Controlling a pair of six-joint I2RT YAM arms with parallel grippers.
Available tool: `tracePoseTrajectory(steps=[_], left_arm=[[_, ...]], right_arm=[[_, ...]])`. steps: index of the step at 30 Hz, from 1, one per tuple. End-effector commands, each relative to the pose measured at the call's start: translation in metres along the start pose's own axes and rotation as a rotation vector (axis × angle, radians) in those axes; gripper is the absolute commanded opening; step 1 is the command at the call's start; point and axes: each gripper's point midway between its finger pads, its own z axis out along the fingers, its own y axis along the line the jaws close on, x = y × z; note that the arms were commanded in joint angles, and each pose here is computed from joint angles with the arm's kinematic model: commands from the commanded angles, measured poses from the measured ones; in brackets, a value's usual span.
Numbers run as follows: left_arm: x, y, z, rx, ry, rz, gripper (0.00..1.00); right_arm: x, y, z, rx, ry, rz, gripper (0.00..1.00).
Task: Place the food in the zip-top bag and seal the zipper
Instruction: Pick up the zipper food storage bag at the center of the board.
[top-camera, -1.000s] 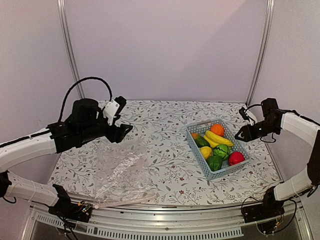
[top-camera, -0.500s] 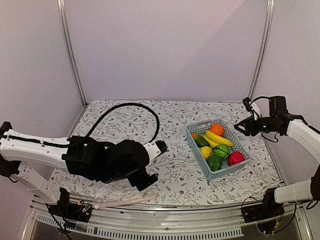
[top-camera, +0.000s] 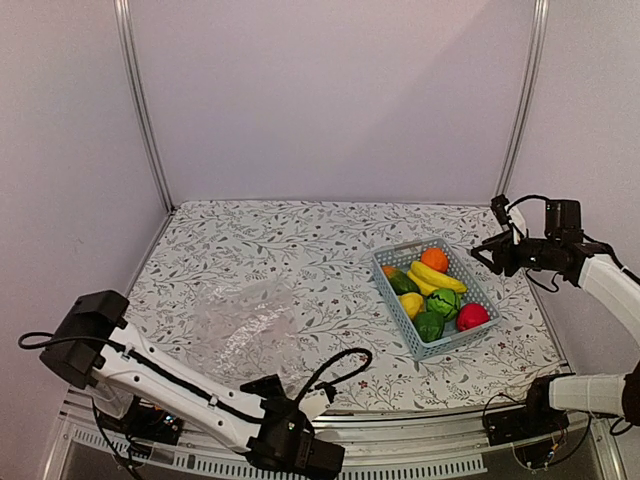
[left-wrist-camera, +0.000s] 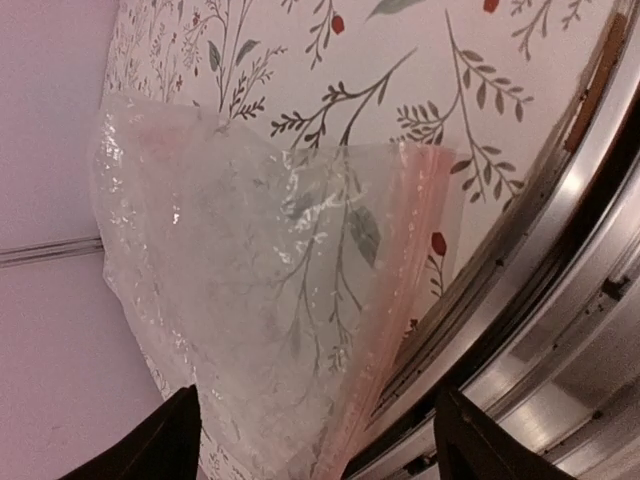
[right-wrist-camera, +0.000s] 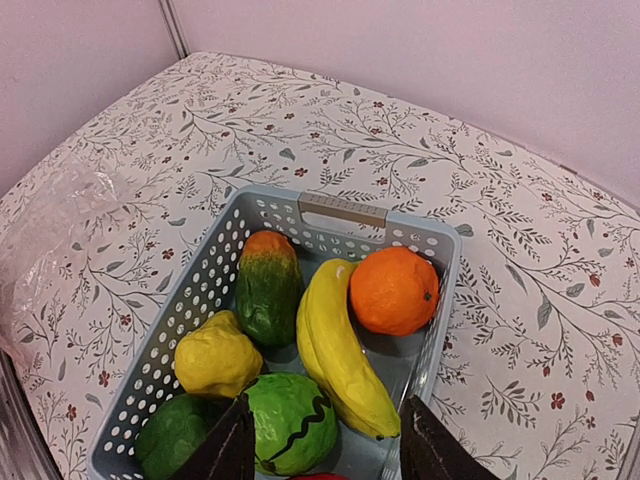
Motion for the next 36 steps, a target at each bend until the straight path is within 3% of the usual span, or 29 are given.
tracePoseTrajectory(steps=[1,15,26,27,28,29,36], left_arm=[[0.035,0.006,-0.004,-0.098,0.083,-0.006,0.8],[0.076,0.005,0.019,-0.115,0.145,-0.021,0.69],[0.068,0.037,0.017,-0.127,0.106,-0.176,0.27],[0.063,0.041,0.016,-0.116,0.096,-0.198,0.19],[0.057,0.045,0.015,-0.1,0.083,-0.222,0.04],[0.051,0.051,0.013,-0.094,0.065,-0.25,0.0],[-0.004,0.1,0.003,-0.033,-0.063,-0.422,0.0]], right_arm=[[0.002,0.0,0.001,-0.009,-0.003,0.001,0.48],[0.007,0.001,0.003,-0.016,0.012,0.007,0.48],[0.008,0.0,0.004,-0.012,0.016,0.01,0.48],[0.008,0.0,0.004,-0.013,0.016,0.011,0.48],[0.008,0.0,0.004,-0.013,0.016,0.012,0.48],[0.008,0.0,0.004,-0.013,0.016,0.012,0.48],[0.003,0.003,0.002,-0.027,0.0,0.0,0.48]])
